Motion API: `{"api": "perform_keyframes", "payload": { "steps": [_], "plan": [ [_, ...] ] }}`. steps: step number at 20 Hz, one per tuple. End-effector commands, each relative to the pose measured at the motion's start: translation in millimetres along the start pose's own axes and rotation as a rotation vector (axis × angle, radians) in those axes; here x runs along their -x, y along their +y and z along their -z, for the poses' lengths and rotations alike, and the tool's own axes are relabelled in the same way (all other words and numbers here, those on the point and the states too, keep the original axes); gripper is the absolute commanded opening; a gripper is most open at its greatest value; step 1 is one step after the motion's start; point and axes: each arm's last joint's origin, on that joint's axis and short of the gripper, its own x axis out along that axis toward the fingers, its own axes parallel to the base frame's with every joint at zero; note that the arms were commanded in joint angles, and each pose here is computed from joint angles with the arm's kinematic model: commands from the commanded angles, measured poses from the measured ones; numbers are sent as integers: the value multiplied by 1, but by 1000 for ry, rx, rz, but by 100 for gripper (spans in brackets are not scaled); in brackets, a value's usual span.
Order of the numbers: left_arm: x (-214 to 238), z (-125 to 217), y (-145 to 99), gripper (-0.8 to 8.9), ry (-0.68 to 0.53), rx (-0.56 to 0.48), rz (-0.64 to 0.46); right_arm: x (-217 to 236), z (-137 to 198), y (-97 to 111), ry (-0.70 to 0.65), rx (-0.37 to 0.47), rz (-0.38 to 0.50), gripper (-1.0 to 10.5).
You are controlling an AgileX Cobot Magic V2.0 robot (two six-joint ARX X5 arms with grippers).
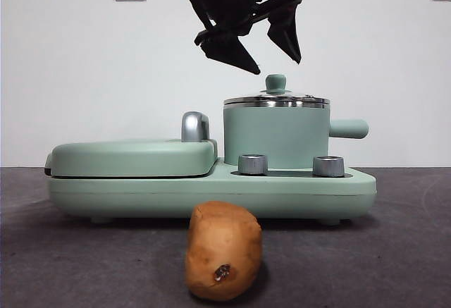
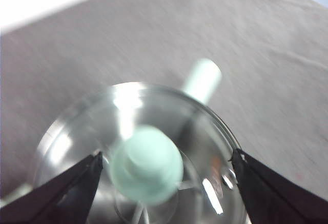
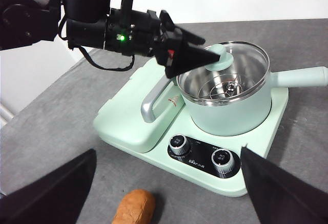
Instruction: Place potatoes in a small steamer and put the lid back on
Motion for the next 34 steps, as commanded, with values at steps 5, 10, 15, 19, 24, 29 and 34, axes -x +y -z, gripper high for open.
{"api": "perform_keyframes", "payload": {
  "steps": [5,10,15,19,24,29,34],
  "plan": [
    [-17,1,-1,404,-24,-27,-1,1,-2,1,8,8,-2,447],
    [-27,8,0,404,2,-23,-1,1,-2,1,10,7,-2,447],
    [-33,14,1,404,20,-21,-1,1,-1,1,14,4,-1,447],
    [-38,18,1,392,32,-20,-1,1,-1,1,18,0,-1,447],
    [-38,17,1,229,32,-21,-12,1,0,1,25,-6,1,447],
    [-38,14,2,121,1,-24,-38,1,0,1,26,-7,0,447],
    [-38,11,2,13,-33,-27,-38,1,0,1,26,-13,0,447]
  ]
}}
